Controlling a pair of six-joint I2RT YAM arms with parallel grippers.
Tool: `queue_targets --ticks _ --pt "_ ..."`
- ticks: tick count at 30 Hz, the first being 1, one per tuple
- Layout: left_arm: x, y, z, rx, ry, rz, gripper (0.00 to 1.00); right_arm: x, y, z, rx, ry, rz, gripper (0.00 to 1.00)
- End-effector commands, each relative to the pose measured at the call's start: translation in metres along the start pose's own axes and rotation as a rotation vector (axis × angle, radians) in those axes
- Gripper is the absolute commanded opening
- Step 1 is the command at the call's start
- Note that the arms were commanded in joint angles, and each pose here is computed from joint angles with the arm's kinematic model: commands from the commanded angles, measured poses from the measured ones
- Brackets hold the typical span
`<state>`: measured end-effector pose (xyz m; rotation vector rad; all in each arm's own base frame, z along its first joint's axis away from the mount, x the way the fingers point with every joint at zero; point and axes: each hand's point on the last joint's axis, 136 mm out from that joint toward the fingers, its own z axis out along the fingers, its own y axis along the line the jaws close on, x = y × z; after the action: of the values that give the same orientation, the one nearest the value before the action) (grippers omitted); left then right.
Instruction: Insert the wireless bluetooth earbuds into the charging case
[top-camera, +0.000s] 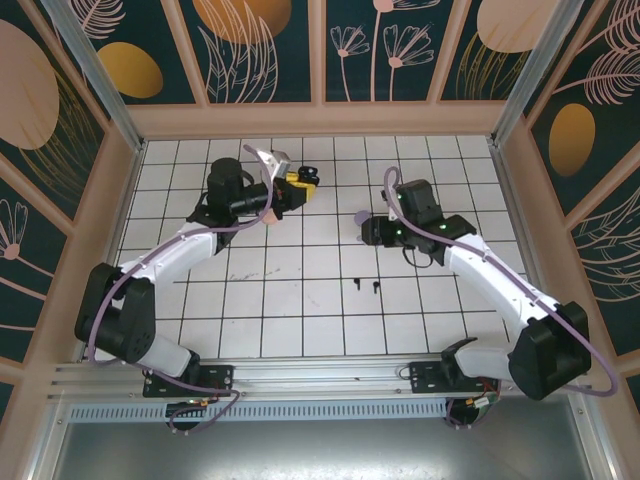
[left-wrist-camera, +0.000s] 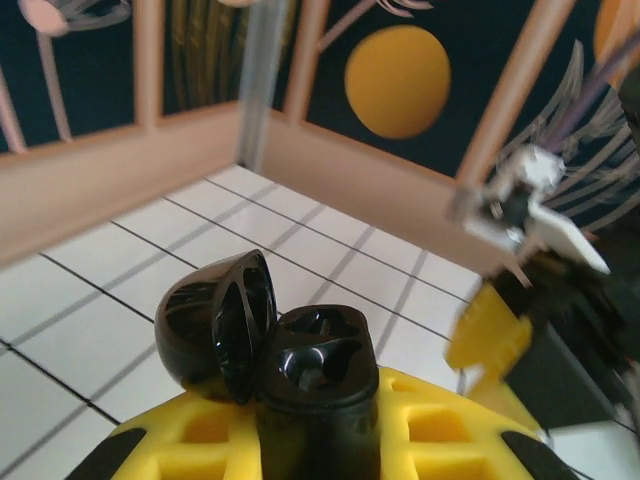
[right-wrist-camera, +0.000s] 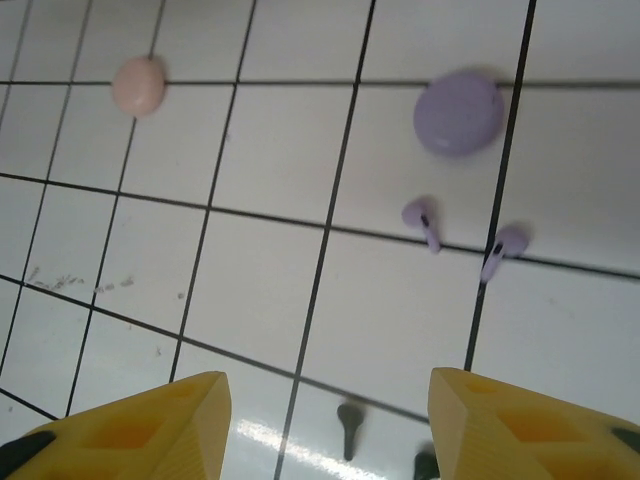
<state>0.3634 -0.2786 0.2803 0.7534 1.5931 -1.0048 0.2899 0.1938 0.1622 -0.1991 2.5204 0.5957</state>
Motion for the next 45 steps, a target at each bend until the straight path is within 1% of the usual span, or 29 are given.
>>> queue_targets --ticks 1,5,9,11,17,24,36,45 --pt "-0.045 0.012 -0.016 -0.155 -0.184 0.069 0.0 0.022 -0.008 0.018 0.084 0.047 0.113 0.55" --pt "-0.064 0.012 -0.034 -0.213 -0.31 0.094 0.0 0.051 -0.013 0.038 0.168 0.128 0.152 0.54" --pt "-0.076 0.006 -0.04 -0.205 -0.369 0.101 0.0 0.077 -0.017 0.053 0.244 0.194 0.175 0.52" --pt "-0.081 0.002 -0.04 -0.187 -0.385 0.102 0.0 0.086 -0.015 0.059 0.258 0.218 0.163 0.5" --pt "-0.085 -0.008 -0.041 -0.152 -0.397 0.112 0.0 0.104 -0.008 0.078 0.307 0.284 0.112 0.46" --pt "-0.082 -0.014 -0.045 -0.137 -0.398 0.116 0.0 0.115 -0.015 0.093 0.391 0.326 0.065 0.41" --pt "-0.078 -0.017 -0.042 -0.121 -0.388 0.118 0.0 0.114 -0.013 0.108 0.383 0.331 0.053 0.35" --pt "-0.075 -0.017 -0.04 -0.118 -0.379 0.117 0.0 0.118 -0.015 0.109 0.387 0.34 0.049 0.3"
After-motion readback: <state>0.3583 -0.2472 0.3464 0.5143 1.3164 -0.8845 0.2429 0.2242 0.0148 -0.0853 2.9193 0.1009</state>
